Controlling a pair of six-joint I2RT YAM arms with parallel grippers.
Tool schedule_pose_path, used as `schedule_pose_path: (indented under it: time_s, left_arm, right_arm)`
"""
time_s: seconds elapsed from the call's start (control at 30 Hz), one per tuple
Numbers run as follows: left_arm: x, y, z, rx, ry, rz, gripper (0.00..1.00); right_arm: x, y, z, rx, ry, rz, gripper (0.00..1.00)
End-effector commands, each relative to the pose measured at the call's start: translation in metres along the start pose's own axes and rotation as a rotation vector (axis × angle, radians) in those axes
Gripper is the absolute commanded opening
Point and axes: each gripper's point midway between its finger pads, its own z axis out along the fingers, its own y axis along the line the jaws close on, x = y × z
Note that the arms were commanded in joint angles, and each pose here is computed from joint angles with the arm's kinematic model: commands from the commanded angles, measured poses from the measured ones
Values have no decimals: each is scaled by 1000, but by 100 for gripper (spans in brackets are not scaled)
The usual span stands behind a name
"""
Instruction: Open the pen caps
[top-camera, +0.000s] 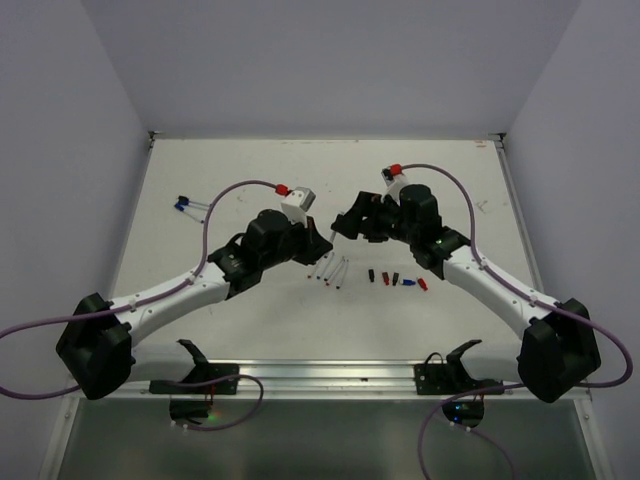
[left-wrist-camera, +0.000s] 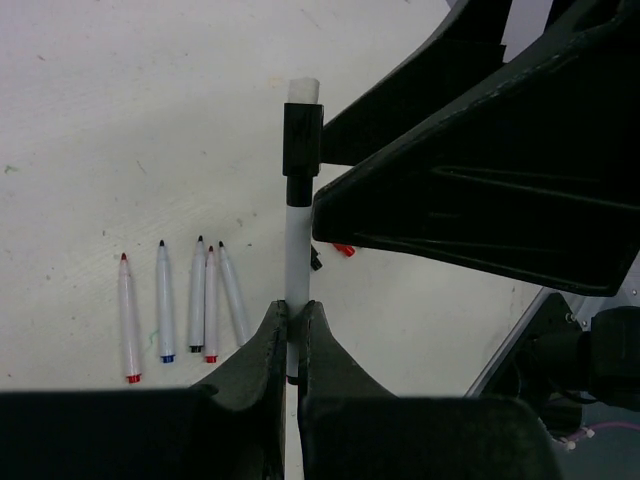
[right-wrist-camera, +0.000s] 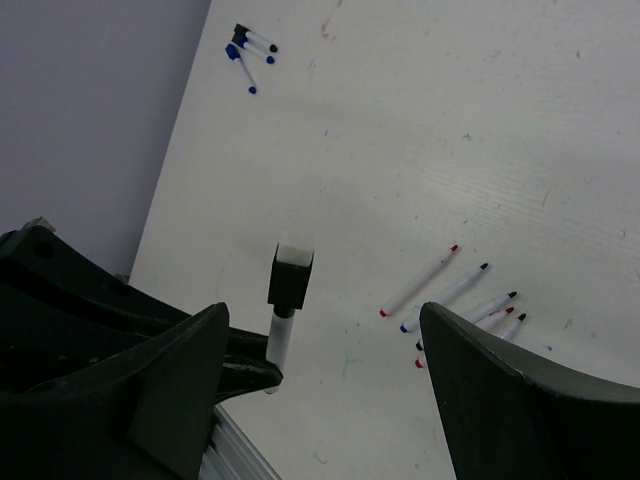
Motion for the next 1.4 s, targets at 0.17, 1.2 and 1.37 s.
schedule_pose_path:
  time_s: [0.17, 1.2, 1.37]
  left_arm:
    - [-10, -19, 7, 33, -53, 13, 0]
    - [5, -35, 9, 8, -19, 44, 0]
    - [8, -34, 10, 7, -13, 43, 0]
  right_arm:
    - [-17, 17, 6, -58, -57, 8, 73]
    - [-12, 1, 22, 52, -83, -2, 24]
    - [-12, 4, 23, 41, -73, -10, 0]
